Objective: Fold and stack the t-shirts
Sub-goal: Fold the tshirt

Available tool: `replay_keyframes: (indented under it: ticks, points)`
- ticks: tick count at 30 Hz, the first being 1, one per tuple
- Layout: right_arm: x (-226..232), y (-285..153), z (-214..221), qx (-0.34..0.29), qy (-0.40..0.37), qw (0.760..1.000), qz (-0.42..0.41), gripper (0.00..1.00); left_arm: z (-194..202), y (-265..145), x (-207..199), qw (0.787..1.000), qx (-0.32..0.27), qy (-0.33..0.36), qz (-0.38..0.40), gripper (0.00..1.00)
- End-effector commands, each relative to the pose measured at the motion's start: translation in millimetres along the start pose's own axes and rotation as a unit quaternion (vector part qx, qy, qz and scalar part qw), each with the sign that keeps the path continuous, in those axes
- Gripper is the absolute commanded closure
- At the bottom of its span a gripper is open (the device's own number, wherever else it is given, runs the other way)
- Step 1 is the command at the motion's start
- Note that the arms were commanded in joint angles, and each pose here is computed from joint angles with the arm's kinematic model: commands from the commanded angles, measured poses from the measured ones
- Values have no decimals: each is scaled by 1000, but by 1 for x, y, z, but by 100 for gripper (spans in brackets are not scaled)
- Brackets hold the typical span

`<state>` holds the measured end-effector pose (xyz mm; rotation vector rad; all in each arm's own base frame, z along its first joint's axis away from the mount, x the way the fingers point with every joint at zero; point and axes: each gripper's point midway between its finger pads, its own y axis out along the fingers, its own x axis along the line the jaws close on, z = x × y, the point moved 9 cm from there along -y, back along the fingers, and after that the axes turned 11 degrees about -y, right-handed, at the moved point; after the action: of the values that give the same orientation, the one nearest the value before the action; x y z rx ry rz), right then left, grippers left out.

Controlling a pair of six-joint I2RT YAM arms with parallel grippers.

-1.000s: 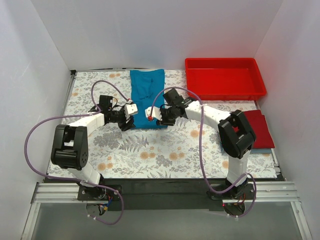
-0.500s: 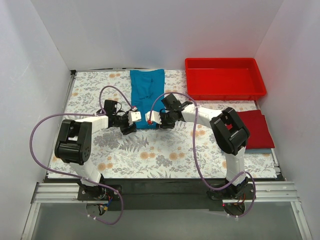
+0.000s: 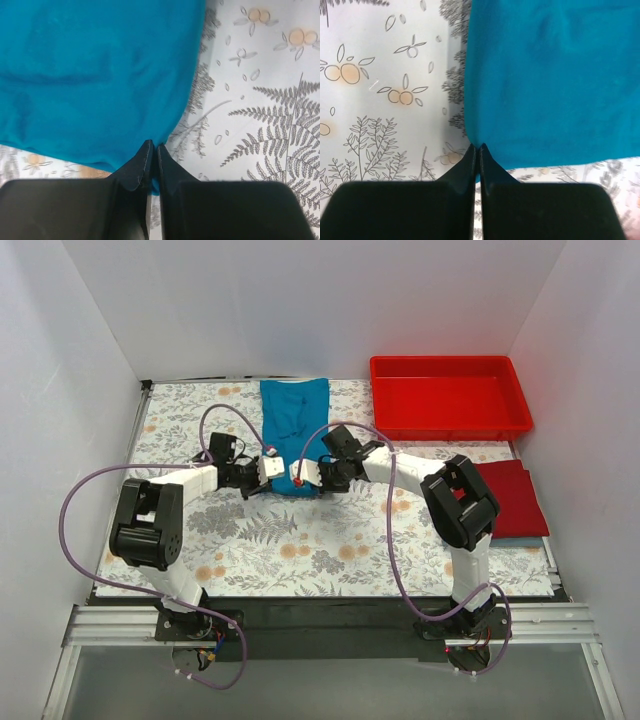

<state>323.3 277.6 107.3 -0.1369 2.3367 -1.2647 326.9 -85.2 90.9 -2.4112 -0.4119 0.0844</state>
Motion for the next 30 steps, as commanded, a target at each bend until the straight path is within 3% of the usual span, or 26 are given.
replay_keyframes:
  ticks: [1, 11, 20, 24, 30]
  points:
    - [-39, -57, -30, -23, -17, 997, 73, 99, -56, -30, 20, 999, -46, 13, -25, 100]
    - [-50, -95, -45, -28, -38, 995, 84, 99, -86, -61, 12, 998, -53, 27, -23, 100]
    - [34, -129, -86, -57, -76, 995, 20, 99, -89, -94, -80, 995, -42, 30, 82, 100]
    - [44, -162, -109, -85, -74, 993, 29, 99, -109, -128, -109, 994, -67, 58, 64, 100]
    - [33, -162, -106, -71, -75, 995, 15, 99, -115, -135, -99, 997, -45, 48, 33, 100]
